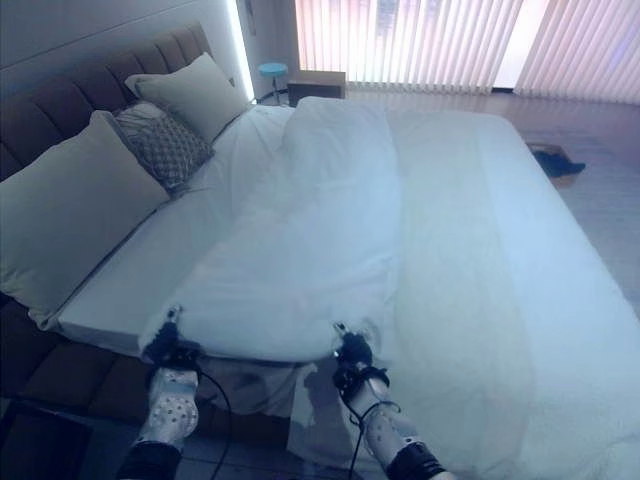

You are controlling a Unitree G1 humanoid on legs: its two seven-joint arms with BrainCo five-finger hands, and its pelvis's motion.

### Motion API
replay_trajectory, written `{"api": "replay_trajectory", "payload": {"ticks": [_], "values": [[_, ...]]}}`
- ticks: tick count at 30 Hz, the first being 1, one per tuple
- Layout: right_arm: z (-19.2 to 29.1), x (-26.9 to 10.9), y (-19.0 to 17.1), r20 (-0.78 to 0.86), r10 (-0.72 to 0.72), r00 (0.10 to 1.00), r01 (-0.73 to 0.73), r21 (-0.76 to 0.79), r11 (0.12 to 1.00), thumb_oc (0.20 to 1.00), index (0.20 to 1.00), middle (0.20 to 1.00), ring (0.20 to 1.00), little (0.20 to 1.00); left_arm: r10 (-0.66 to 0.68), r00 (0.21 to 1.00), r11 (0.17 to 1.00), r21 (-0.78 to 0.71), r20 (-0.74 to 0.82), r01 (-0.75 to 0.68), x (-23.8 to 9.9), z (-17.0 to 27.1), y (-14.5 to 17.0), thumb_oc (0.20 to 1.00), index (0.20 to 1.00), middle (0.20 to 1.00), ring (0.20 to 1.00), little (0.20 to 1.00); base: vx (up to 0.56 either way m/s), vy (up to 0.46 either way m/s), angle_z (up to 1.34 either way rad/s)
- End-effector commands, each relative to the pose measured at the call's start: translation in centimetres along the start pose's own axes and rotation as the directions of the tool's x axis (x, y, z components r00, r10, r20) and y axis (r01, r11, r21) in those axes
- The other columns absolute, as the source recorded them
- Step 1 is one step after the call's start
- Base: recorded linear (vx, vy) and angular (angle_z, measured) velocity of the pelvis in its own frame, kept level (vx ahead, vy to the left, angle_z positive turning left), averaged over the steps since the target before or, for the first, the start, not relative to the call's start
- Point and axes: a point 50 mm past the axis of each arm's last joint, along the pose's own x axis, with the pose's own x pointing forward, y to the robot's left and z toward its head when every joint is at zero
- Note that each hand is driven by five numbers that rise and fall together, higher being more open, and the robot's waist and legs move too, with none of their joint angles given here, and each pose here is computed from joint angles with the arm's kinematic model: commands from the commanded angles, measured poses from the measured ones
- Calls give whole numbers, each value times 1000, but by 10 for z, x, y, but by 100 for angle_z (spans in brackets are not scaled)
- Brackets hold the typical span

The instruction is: Make the bed

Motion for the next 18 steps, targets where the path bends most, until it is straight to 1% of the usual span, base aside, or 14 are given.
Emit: {"api": "replay_trajectory", "payload": {"ticks": [1,3,5,8,9,10,11,12,13,14,15,16,17,18], "values": [[61,-3,37,341,246,907,-243,-53,969,200,200,200,200,200,-252,883,965,39,395,258,-5,80,-34,200,200,200,200,200,-7,28,16],[68,-14,35,382,266,885,-257,-75,964,200,200,200,200,200,-279,855,956,40,436,291,-14,88,-37,200,200,200,200,200,-8,4,22],[65,-25,21,372,250,894,-219,-126,968,200,200,200,200,200,-258,869,962,29,422,271,-19,84,-29,200,200,200,200,200,16,-7,16],[47,-41,-10,286,158,945,-120,-147,982,200,200,200,200,200,-162,914,984,-12,371,179,-22,70,-4,200,200,200,200,200,-92,-20,49],[34,-45,-23,236,97,967,-71,-118,990,200,200,200,200,200,-128,929,990,-16,348,143,-21,63,2,200,200,200,200,200,-250,-12,42],[24,-46,-32,181,70,981,-46,-131,990,200,200,200,200,200,-104,938,993,-26,330,119,-22,58,6,200,200,200,200,200,-204,5,50],[25,-46,-32,181,70,981,-47,-132,990,200,200,200,200,200,-104,938,992,-27,330,119,-22,58,6,200,200,200,200,200,-152,17,53],[-1,-50,-49,47,-4,999,11,-158,987,200,200,200,200,200,3,962,1000,-17,272,2,-21,45,30,200,200,200,200,200,-84,1,46],[-18,-52,-55,-29,-33,999,29,-145,989,200,200,200,200,200,62,969,998,-31,238,-56,-20,37,42,200,200,200,200,200,-77,-1,24],[-18,-52,-55,-29,-33,999,29,-145,989,200,200,200,200,200,62,969,998,-31,238,-56,-20,37,42,200,200,200,200,200,-46,-13,5],[-47,-58,-72,-169,-129,977,104,-153,983,200,200,200,200,200,127,971,991,5,201,-131,-18,30,56,200,200,200,200,200,-58,-1,-3],[-60,-60,-77,-236,-158,959,123,-157,980,200,200,200,200,200,160,970,985,30,182,-168,-17,25,62,200,200,200,200,200,-58,-1,-6],[-60,-60,-77,-236,-158,959,122,-157,980,200,200,200,200,200,160,970,985,30,182,-168,-17,25,62,200,200,200,200,200,-45,69,-1],[-81,-63,-86,-336,-217,917,155,-201,967,200,200,200,200,200,227,967,965,111,114,-239,-14,9,73,200,200,200,200,200,-12,86,1]]}}
